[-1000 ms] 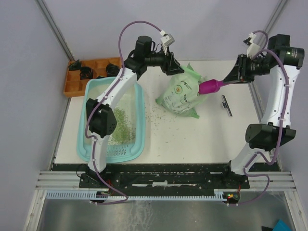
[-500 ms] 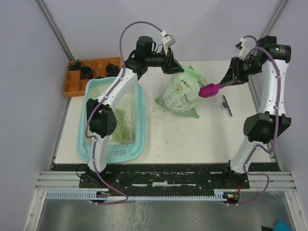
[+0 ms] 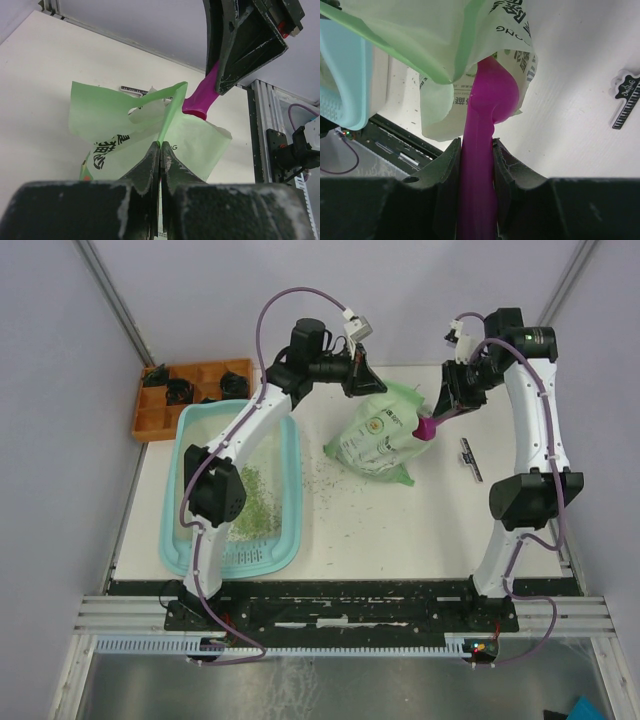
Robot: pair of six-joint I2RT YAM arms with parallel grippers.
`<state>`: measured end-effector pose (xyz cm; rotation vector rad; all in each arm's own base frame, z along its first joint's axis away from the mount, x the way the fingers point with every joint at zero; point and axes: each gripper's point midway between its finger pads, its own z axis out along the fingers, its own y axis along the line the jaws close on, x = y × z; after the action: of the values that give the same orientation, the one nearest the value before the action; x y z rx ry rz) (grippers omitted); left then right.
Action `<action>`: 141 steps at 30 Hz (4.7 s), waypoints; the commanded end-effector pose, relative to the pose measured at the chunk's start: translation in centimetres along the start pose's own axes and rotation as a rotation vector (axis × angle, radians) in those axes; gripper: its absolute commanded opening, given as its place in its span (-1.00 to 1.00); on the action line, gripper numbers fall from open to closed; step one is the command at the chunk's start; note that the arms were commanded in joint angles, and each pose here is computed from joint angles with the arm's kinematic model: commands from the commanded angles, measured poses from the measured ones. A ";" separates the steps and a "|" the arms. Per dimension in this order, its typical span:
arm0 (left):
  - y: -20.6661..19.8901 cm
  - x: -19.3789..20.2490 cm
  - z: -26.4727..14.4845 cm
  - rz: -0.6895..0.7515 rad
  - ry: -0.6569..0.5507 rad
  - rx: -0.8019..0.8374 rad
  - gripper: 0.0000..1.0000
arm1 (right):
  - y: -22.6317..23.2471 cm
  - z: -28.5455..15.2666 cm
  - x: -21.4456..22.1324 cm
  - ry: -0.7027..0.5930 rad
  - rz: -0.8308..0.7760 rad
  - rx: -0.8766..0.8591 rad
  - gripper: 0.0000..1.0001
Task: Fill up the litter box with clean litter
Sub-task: 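Scoop the cat litter from the cat litter bag.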
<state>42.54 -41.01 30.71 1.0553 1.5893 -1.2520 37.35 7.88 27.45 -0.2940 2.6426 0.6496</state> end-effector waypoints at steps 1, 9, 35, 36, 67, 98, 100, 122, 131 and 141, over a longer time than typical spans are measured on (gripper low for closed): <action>-1.4 -1.5 0.4 0.025 -0.018 0.018 -0.95 | -1.6 -0.3 -1.4 -0.040 -0.035 0.143 -0.97; -2.7 -3.9 -1.2 0.085 -0.037 -0.024 -0.95 | -1.8 2.2 -0.9 0.023 -0.051 0.157 -0.97; -3.7 -8.2 -2.1 0.148 -0.162 -0.050 -0.95 | 8.8 2.5 -2.0 -0.027 -0.080 -0.291 -0.97; -3.8 -8.5 -2.2 0.150 -0.170 -0.049 -0.95 | 9.0 2.3 -1.9 -0.029 -0.074 -0.299 -0.97; -5.2 -11.4 -3.5 0.163 -0.258 -0.011 -0.95 | 3.5 6.5 -2.4 0.003 -0.142 -0.037 -0.97; -4.5 -11.0 -3.3 0.119 -0.267 0.000 -0.95 | 0.0 22.9 6.6 0.285 -0.029 -0.064 -0.97; -4.5 -11.0 -3.2 0.115 -0.266 0.001 -0.95 | -0.2 23.6 6.9 0.294 -0.015 -0.064 -0.97; -4.3 -10.7 -2.8 0.082 -0.270 0.023 -0.95 | 0.4 26.7 10.6 0.284 0.202 -0.269 -0.97; -4.2 -10.4 -2.5 0.072 -0.264 0.025 -0.95 | 2.7 21.9 6.9 0.150 0.263 -0.496 -0.97; -4.0 -9.8 -2.6 0.076 -0.254 0.016 -0.95 | 5.1 15.3 2.2 0.027 0.286 -0.612 -0.97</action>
<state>45.83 -39.06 32.03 0.8145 1.6513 -1.2371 42.28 18.96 14.75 -0.2424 2.3469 1.4008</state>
